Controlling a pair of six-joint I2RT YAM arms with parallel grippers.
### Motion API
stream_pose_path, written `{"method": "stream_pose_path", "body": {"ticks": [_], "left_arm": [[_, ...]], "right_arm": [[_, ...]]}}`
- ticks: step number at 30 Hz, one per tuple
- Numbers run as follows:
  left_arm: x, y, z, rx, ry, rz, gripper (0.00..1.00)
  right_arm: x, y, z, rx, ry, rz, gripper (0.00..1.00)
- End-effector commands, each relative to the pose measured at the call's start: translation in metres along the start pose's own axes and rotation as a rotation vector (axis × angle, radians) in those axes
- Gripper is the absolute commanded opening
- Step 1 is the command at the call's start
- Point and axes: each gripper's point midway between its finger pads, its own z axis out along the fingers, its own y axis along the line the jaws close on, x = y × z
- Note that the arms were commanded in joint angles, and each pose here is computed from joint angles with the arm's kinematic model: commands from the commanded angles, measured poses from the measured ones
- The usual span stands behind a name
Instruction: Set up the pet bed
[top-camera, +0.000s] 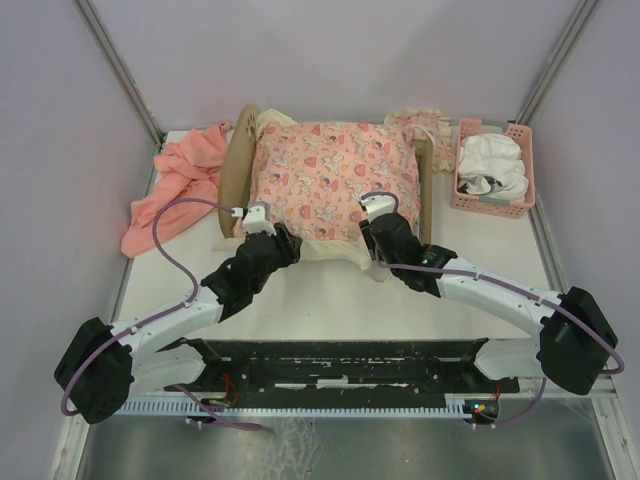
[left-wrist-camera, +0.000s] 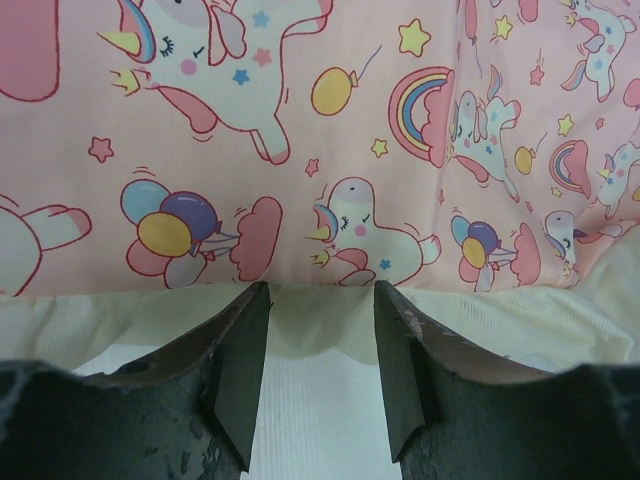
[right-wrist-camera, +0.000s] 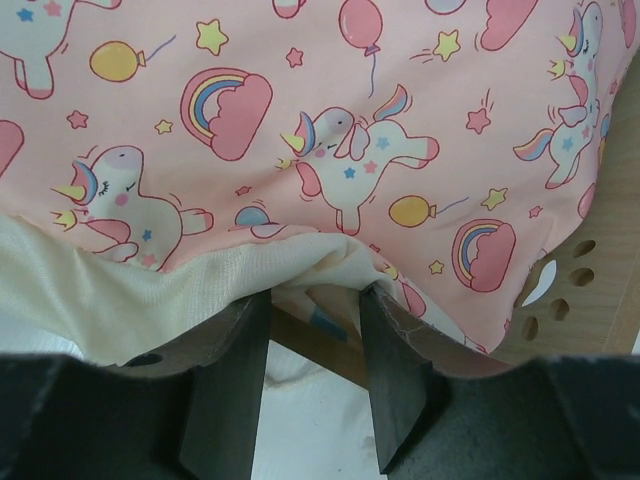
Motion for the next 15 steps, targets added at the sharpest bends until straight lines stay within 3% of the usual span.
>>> {"method": "stream_pose_path", "body": {"ticks": [1, 5, 8, 15], "left_arm": [[-0.010, -0.009, 0.004, 0.021, -0.049, -0.043, 0.53], [-0.008, 0.001, 0.006, -0.024, -0.054, -0.019, 0.53], [-0.008, 0.010, 0.005, -0.056, -0.065, -0.005, 0.53], [-0.009, 0.014, 0.002, -0.070, -0.079, -0.005, 0.53]], "right_arm": [[-0.011, 0.000, -0.001, 0.008, -0.037, 0.075, 0.49], [-0.018, -0.024, -0.020, 0.099, -0.026, 0.095, 0.56], [-0.024, -0.037, -0.036, 0.130, -0.043, 0.121, 0.55], [-0.024, -0.013, -0.048, -0.033, -0.066, 0.219, 0.31]]}}
